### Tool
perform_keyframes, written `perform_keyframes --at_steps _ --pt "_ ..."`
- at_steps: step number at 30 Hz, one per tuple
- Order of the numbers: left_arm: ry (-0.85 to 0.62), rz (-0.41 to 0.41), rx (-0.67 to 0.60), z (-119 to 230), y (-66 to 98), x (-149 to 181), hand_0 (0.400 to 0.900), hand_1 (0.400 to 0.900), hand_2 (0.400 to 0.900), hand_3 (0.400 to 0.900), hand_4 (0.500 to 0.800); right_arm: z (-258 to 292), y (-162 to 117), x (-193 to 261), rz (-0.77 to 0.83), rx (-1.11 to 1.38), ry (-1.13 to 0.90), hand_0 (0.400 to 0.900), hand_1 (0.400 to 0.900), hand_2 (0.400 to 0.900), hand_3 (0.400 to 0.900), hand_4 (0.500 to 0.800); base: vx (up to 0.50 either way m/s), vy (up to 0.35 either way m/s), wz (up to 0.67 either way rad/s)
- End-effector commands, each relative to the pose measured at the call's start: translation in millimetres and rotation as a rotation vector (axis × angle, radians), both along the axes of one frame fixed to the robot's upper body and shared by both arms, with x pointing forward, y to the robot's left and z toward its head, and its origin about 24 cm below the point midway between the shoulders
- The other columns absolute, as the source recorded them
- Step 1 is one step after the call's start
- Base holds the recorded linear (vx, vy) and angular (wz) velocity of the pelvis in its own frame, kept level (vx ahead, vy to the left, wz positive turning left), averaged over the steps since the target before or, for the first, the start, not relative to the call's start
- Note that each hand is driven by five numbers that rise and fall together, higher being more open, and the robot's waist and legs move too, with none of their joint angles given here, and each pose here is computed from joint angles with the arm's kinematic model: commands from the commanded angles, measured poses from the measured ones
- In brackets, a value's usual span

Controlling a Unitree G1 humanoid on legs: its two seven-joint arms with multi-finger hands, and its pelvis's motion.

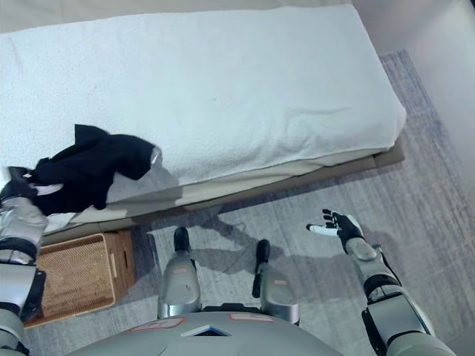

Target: Put the clothes on the bed into the basket.

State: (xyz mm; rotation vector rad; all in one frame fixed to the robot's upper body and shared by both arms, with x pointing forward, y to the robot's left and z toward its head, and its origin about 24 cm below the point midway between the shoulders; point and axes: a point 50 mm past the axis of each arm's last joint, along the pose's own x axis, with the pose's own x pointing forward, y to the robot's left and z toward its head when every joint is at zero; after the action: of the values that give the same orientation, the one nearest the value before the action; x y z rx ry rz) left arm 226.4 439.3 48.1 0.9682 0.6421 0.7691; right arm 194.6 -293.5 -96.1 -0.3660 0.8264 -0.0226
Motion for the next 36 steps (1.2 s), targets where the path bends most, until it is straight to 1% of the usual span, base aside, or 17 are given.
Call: perform_keyframes --at_steps 1,4,5,6,8,11,13,14,15,17,20,28,32,34,35,36 --pt "-0.004 0.164 0.171 50.8 52.5 -44.6 0.400 0.400 0.400 0.400 0.500 16.6 -37.9 -8.2 -0.054 -0.079 -0.025 0.900 0.900 0.900 0.900 0.800 0.035 -0.070 0.05" --pt "0.018 0.237 0.170 54.1 64.4 -66.8 0.400 0.400 0.400 0.400 0.500 14.1 -36.3 -10.4 -0.056 -0.063 -0.013 0.900 0.900 0.900 0.900 0.800 0.028 -0.048 0.04" --pt "0.019 0.238 0.170 53.9 64.7 -67.6 0.400 0.400 0.400 0.400 0.500 14.1 -36.1 -10.2 -0.054 -0.063 -0.013 0.900 0.900 0.900 0.900 0.800 0.030 -0.035 0.06" --pt "0.039 0.286 0.157 51.5 70.0 -82.6 0.400 0.400 0.400 0.400 0.500 13.9 -34.9 -10.0 -0.051 -0.055 -0.014 0.900 0.900 0.900 0.900 0.800 0.033 -0.028 0.06" --pt "0.053 0.325 0.132 47.3 73.0 -95.1 0.400 0.400 0.400 0.400 0.500 13.7 -35.9 -10.7 -0.054 -0.054 -0.009 0.900 0.900 0.900 0.900 0.800 0.036 -0.027 0.07" --pt "0.110 0.364 0.115 39.0 75.5 -112.9 0.400 0.400 0.400 0.400 0.500 13.9 -34.8 -9.2 -0.053 -0.048 -0.011 0.900 0.900 0.900 0.900 0.800 0.014 -0.006 0.03" --pt "0.155 0.407 0.071 24.9 74.4 -130.6 0.400 0.400 0.400 0.400 0.500 14.2 -35.1 -8.3 -0.059 -0.043 -0.013 0.900 0.900 0.900 0.900 0.800 0.000 0.000 0.00" --pt "0.155 0.409 0.070 24.4 74.5 -131.8 0.400 0.400 0.400 0.400 0.500 14.4 -35.0 -8.0 -0.057 -0.044 -0.013 0.900 0.900 0.900 0.900 0.800 0.000 0.000 0.00" --pt "0.164 0.477 0.023 16.3 75.0 -151.7 0.400 0.400 0.400 0.400 0.500 15.6 -37.0 -7.7 -0.062 -0.043 -0.013 0.900 0.900 0.900 0.900 0.800 0.000 0.000 0.00" --pt "0.162 0.525 -0.002 13.3 75.8 -165.6 0.400 0.400 0.400 0.400 0.500 17.5 -37.9 -6.1 -0.052 -0.051 -0.018 0.900 0.900 0.900 0.900 0.800 0.010 0.016 0.01" --pt "0.158 0.546 -0.008 14.8 77.6 -173.4 0.400 0.400 0.400 0.400 0.500 17.5 -40.4 -9.1 -0.050 -0.057 -0.009 0.900 0.900 0.900 0.900 0.800 0.003 0.006 0.10" --pt "0.147 0.519 0.021 28.5 82.7 -164.8 0.400 0.400 0.400 0.400 0.500 18.1 -42.9 -9.8 -0.053 -0.052 0.003 0.900 0.900 0.900 0.900 0.800 -0.010 -0.006 0.09" --pt "0.144 0.544 0.008 28.4 83.3 -170.4 0.400 0.400 0.400 0.400 0.500 17.8 -42.5 -9.6 -0.055 -0.044 0.006 0.900 0.900 0.900 0.900 0.800 0.000 0.000 0.00" --pt "0.107 0.567 -0.007 28.0 83.3 -172.0 0.400 0.400 0.400 0.400 0.500 17.5 -43.0 -10.6 -0.062 -0.040 0.008 0.900 0.900 0.900 0.900 0.800 0.000 0.000 0.00" --pt "0.103 0.570 -0.012 27.3 83.1 -172.4 0.675 0.675 0.675 0.675 0.665 17.6 -43.5 -10.8 -0.064 -0.040 0.008 0.900 0.900 0.900 0.900 0.800 0.000 0.000 0.00" --pt "0.103 0.570 -0.012 27.2 83.0 -172.5 0.900 0.900 0.900 0.900 0.800 17.7 -43.5 -10.8 -0.064 -0.040 0.007 0.900 0.900 0.900 0.900 0.800 0.003 0.010 0.03"
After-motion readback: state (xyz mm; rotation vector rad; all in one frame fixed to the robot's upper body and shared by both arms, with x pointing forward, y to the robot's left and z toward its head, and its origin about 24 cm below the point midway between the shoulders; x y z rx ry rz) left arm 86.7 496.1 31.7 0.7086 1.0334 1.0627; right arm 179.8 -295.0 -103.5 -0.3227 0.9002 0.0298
